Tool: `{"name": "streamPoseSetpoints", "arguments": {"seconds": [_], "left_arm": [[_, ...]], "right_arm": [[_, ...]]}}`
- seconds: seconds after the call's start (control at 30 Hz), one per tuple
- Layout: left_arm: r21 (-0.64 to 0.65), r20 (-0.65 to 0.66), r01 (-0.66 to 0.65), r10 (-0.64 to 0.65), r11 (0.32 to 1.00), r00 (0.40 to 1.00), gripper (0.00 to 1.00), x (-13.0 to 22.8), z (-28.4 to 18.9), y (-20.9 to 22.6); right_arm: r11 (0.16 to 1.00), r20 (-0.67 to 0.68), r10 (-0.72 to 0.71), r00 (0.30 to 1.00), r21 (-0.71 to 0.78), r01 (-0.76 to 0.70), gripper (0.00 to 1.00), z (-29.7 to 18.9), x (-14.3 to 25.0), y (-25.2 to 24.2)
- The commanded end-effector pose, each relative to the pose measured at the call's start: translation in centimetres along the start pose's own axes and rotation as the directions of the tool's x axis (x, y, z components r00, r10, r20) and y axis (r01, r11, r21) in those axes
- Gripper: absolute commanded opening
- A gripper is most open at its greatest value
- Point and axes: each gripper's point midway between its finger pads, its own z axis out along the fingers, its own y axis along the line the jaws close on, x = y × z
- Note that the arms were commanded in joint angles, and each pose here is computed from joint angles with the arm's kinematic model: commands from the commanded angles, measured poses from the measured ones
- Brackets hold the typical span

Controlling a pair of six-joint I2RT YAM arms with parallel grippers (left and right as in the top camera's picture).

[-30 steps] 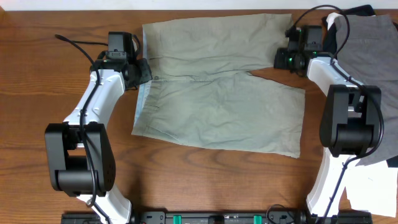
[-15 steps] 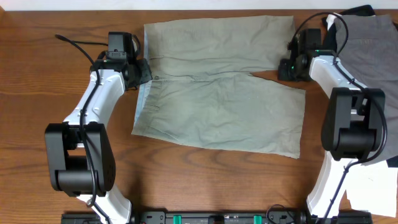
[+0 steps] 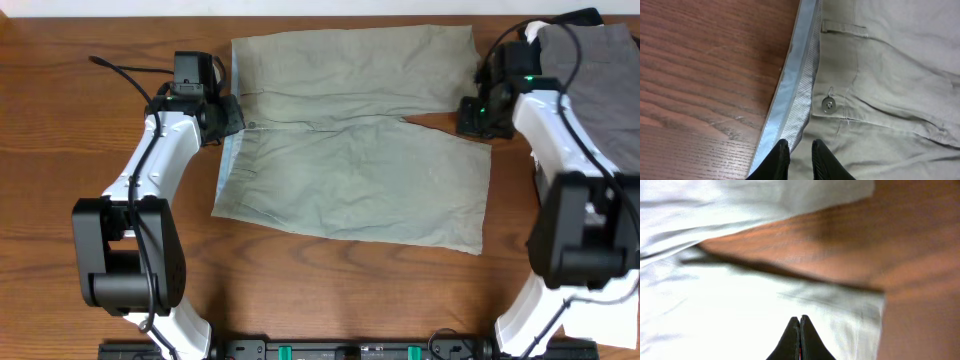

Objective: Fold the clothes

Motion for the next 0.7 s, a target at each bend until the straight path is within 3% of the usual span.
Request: {"name": "streamPoseSetpoints", "arguments": {"seconds": [0.0, 0.33, 0.5, 0.67], "left_arm": [[-0.015, -0.011, -0.011, 0.011, 1.0, 1.0, 0.19, 0.4, 0.1, 0.5], [-0.016, -0.016, -0.011, 0.01, 1.0, 1.0, 0.19, 0.5, 0.1, 0.6], [-0.017, -0.017, -0.011, 0.01, 1.0, 1.0, 0.19, 0.5, 0.1, 0.6], [-0.017, -0.017, -0.011, 0.01, 1.0, 1.0, 0.19, 0.5, 0.1, 0.6]], "right_arm": [[0.997, -0.056, 0.07, 0.996, -0.013, -0.071, 0.01, -0.7, 1.5, 0.4], [0.995, -0.239, 0.095, 0.966, 0.049, -0.086, 0.01, 5.4, 6.1, -1.4], [0.988, -0.209, 0.092, 0.974, 0.144, -0.063, 0.01, 8.5, 5.6, -3.6], [0.992, -0.11, 0.059, 0.992, 0.121, -0.045, 0.01, 9.3, 3.0, -3.6]]}}
